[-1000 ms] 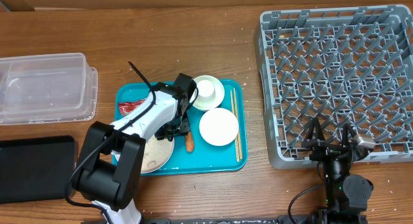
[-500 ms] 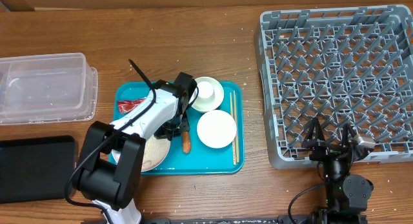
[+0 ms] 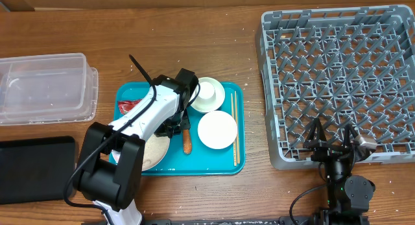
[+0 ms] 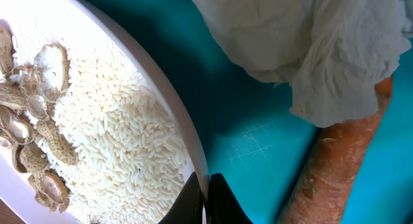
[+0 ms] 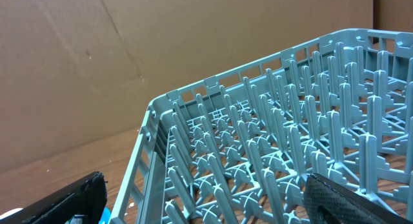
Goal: Sort waste into correct bins and load items into the dishwasher
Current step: 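Lower the left gripper and grasp the white plate's rim, then lift the plate with the left gripper and carry it left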
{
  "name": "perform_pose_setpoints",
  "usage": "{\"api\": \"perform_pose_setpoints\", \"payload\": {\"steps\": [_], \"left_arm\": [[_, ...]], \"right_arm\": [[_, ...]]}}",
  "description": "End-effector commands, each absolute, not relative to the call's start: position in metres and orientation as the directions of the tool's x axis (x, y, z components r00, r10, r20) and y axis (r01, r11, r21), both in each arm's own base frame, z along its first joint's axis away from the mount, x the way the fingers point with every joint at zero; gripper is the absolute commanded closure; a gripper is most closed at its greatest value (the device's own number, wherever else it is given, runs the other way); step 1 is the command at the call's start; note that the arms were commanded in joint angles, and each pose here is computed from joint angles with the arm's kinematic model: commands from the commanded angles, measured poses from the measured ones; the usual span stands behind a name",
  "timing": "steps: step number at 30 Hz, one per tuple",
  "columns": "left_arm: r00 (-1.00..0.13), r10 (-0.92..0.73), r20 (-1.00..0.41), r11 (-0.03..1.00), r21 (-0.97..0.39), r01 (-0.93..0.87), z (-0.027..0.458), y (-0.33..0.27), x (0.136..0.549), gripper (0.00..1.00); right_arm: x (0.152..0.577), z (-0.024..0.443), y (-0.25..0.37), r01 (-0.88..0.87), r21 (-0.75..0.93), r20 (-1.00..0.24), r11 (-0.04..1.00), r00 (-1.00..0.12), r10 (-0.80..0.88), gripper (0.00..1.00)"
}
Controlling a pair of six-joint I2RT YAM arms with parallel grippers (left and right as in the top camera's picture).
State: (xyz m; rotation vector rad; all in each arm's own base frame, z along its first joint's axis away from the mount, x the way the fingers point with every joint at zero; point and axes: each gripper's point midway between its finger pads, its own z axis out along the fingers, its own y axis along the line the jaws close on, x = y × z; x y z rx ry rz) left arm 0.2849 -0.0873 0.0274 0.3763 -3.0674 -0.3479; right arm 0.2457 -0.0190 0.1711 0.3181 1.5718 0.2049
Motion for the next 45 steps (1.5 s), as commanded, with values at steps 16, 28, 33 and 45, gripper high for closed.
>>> {"api": "perform_pose_setpoints", "payload": {"steps": [16,28,33,45], "left_arm": [[-0.962,-0.271,-0.028,0.895,0.36,-0.262,0.041,-0.064,0.284,0.96],[-0.963,-0.267,-0.045,0.872,0.415,-0.261,0.076,-0.057,0.292,0.96],[-0.966,-0.253,-0.058,0.851,0.461,-0.251,0.089,-0.048,0.293,0.96],[-0.912,-0.407,-0.052,0.77,0.517,-0.374,0.116,0.008,0.292,0.96]], "right_arm": [[0.245,0.17,-0.022,0.086,0.319,-0.947,0.944,0.004,0.32,0.0],[0.245,0.17,-0.022,0.086,0.319,-0.947,0.944,0.004,0.32,0.0],[0.245,0.17,-0.022,0.086,0.319,-0.947,0.944,0.004,0.32,0.0],[0.245,0.17,-0.022,0.086,0.319,-0.947,0.944,0.004,0.32,0.0]]}}
